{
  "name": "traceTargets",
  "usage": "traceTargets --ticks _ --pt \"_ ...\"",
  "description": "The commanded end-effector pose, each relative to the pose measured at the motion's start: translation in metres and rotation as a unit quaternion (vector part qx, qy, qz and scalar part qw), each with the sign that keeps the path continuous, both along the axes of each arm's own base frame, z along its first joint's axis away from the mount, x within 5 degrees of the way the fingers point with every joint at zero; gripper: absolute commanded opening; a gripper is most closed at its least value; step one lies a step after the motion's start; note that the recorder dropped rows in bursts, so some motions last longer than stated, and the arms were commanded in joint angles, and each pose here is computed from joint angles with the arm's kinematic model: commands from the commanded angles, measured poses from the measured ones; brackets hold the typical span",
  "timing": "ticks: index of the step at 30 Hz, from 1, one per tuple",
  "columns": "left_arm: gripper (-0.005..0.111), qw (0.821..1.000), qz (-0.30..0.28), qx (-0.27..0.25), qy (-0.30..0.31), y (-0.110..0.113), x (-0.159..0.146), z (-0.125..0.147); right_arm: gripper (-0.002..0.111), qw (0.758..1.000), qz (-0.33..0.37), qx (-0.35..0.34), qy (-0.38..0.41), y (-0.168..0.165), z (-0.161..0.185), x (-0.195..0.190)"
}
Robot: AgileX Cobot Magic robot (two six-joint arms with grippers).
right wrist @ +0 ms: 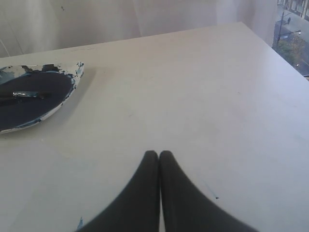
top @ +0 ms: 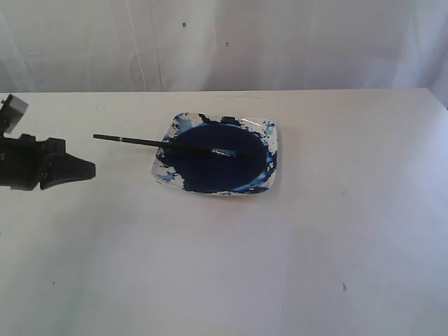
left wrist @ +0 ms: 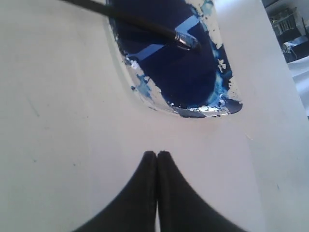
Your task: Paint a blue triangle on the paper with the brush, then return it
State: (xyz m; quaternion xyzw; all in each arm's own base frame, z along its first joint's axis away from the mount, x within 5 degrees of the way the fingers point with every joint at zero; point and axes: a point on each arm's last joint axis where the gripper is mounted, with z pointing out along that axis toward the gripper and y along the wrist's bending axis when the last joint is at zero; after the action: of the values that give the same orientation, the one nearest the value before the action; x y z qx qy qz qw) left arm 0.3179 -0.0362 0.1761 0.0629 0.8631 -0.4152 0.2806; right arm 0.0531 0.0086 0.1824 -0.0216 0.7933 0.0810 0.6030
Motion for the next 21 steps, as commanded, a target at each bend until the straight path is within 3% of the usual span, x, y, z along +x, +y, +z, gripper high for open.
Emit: traceTargets --ticks 1,8,15,18,21 --pt "0.0 0.999 -0.004 -0.029 0.039 -0.003 -0.002 -0.01 0.0 1.0 -0.001 0.001 -0.004 0.0 0.0 0.0" --pt "0.0 0.995 -0.042 -0.051 0.078 -0.017 -0.028 -0.025 0.0 1.0 -0.001 0.001 -0.004 0.0 0.0 0.0" --pt "0.0 0.992 -0.084 -0.02 0.096 -0.036 -0.056 -0.045 0.0 1.0 -0.001 0.001 -0.004 0.0 0.0 0.0" --pt "0.0 0.992 -0.1 -0.008 0.077 -0.037 -0.058 -0.047 0.0 1.0 -0.001 0.001 -0.004 0.0 0.0 0.0" --pt "0.0 0.994 -0.078 0.031 0.071 -0.031 -0.054 -0.052 0.0 1.0 -0.001 0.001 -0.004 0.0 0.0 0.0"
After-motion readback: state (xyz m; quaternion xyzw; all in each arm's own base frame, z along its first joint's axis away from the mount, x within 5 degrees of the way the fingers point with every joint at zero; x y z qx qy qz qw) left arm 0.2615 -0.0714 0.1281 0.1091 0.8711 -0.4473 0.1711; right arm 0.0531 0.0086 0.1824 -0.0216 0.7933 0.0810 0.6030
